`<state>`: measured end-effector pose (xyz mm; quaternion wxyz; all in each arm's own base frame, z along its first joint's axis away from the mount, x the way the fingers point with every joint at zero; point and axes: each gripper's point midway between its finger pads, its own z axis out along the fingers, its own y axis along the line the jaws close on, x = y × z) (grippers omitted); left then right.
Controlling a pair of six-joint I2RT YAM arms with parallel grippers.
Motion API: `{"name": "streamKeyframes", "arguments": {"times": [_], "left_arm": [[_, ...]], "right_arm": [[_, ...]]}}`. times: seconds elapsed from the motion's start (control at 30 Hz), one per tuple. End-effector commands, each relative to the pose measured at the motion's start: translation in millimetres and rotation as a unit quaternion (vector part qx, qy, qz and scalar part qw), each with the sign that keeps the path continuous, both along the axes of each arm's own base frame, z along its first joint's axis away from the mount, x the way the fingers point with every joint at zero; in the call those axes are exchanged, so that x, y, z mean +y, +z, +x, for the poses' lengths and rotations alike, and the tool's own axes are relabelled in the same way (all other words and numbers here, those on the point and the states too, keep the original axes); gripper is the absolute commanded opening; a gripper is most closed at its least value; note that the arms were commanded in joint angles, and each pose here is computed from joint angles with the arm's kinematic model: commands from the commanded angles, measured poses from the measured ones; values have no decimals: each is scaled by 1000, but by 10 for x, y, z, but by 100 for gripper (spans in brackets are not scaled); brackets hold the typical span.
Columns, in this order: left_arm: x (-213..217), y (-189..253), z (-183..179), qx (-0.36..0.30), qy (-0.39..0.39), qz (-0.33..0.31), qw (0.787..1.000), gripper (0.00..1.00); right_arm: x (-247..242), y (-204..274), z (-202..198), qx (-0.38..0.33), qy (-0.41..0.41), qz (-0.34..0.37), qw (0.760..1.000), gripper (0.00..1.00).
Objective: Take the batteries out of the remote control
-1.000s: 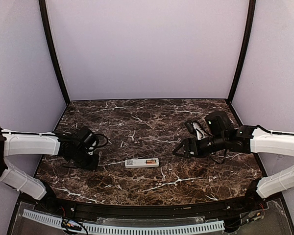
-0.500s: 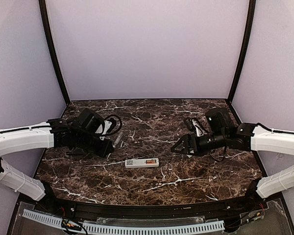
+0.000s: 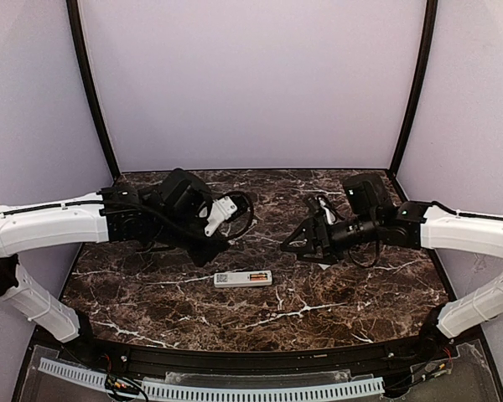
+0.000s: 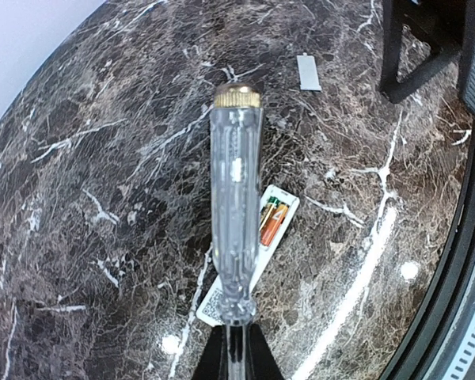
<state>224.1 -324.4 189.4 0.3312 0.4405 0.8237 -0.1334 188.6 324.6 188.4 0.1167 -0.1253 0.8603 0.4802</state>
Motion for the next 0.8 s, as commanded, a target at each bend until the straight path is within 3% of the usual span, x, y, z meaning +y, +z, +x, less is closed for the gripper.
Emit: {"name": "streamKeyframes", "arguments": {"times": [0.0,0.77], "left_arm": [[-100,110,-25,-65,-65,52,994,0],[-320,-12,-203,-126,-133,68,981,0]], "right_arm": [[173,263,-57,11,20,48,999,80],[648,291,-17,80,27,102,991,76]]}}
